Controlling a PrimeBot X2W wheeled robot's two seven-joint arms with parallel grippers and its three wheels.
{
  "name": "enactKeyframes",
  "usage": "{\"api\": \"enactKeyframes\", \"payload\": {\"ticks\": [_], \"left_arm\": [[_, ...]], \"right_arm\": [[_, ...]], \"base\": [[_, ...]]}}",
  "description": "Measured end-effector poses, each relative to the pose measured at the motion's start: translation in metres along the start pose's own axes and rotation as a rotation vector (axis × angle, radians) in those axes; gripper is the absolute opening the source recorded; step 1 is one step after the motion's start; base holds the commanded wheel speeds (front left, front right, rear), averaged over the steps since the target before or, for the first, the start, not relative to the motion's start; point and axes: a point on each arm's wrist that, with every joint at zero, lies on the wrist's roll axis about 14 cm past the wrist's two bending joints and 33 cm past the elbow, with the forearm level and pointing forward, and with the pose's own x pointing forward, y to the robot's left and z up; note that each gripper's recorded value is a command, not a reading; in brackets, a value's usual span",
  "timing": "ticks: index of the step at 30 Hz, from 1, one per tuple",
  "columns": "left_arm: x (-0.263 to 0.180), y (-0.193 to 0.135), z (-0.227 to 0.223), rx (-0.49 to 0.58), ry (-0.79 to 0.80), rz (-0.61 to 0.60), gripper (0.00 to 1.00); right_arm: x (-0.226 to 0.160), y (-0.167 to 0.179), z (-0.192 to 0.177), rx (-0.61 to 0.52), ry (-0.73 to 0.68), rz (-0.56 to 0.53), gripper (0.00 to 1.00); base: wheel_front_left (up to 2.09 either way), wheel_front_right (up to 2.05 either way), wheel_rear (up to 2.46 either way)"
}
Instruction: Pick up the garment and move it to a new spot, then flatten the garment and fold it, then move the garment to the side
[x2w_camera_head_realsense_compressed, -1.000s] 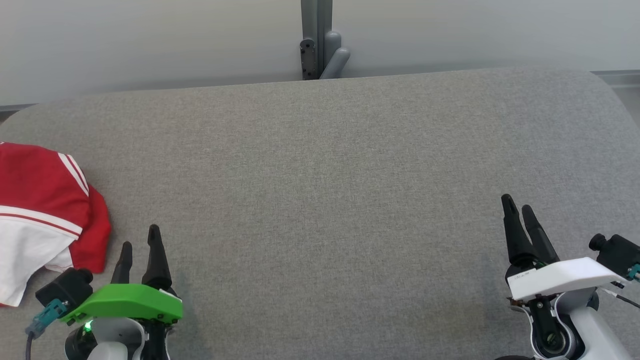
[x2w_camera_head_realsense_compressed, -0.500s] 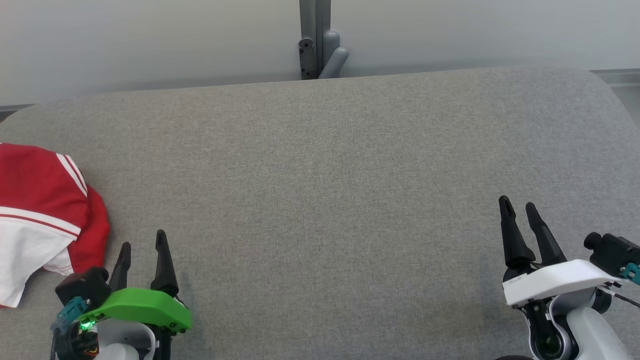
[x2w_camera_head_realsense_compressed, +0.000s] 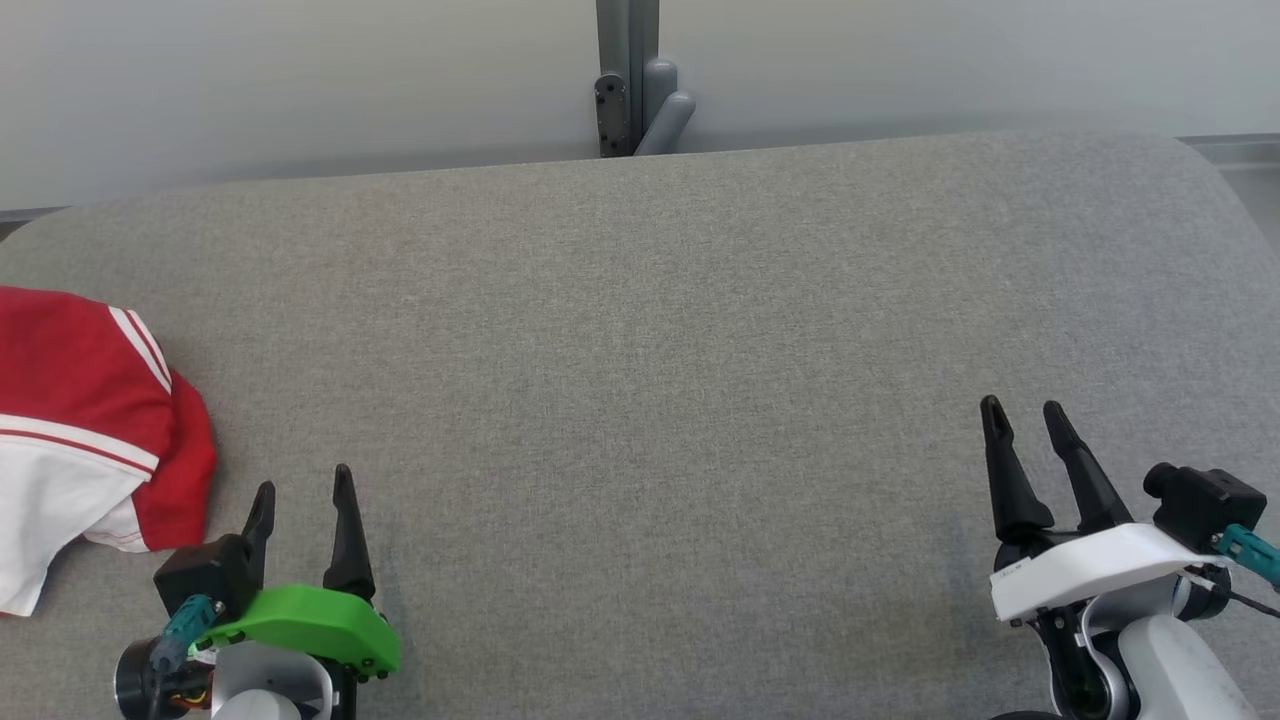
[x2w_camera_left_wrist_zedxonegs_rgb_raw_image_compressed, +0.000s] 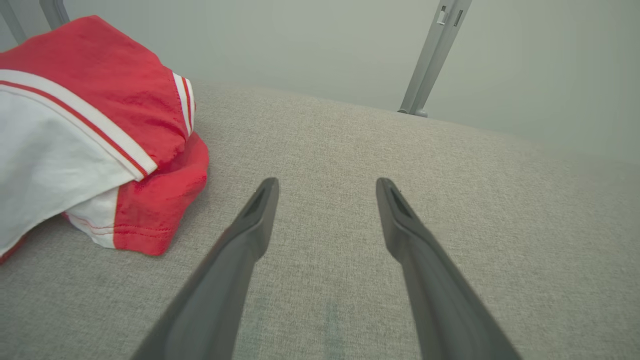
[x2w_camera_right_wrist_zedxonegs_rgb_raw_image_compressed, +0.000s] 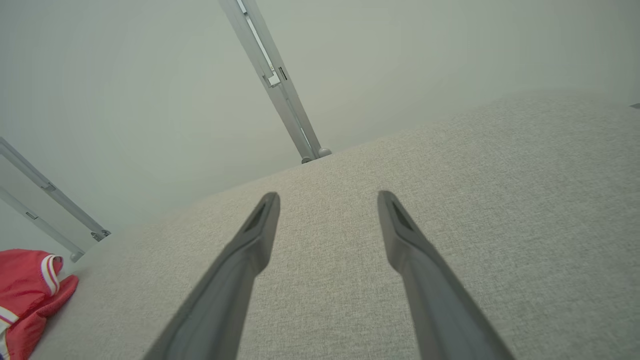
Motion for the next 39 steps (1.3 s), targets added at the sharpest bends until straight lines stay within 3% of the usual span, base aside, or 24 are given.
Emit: {"api": "enactKeyframes", "payload": {"ticks": [17, 39], "left_arm": [[-0.0041, 0.0022, 0.0003, 0.054, -0.033, -0.011, 1.0], [-0.0089, 0.0098, -0.0035, 0.03, -0.053, -0.026, 1.0]], "right_arm": [[-0.0043, 0.005, -0.0058, -0.151, 0.016, 0.024, 1.0], [-0.0059, 0.0078, -0.0076, -0.309, 0.018, 0.036, 1.0]], "base": [[0.0, 0.0, 0.0], [0.0, 0.0, 0.0]]}}
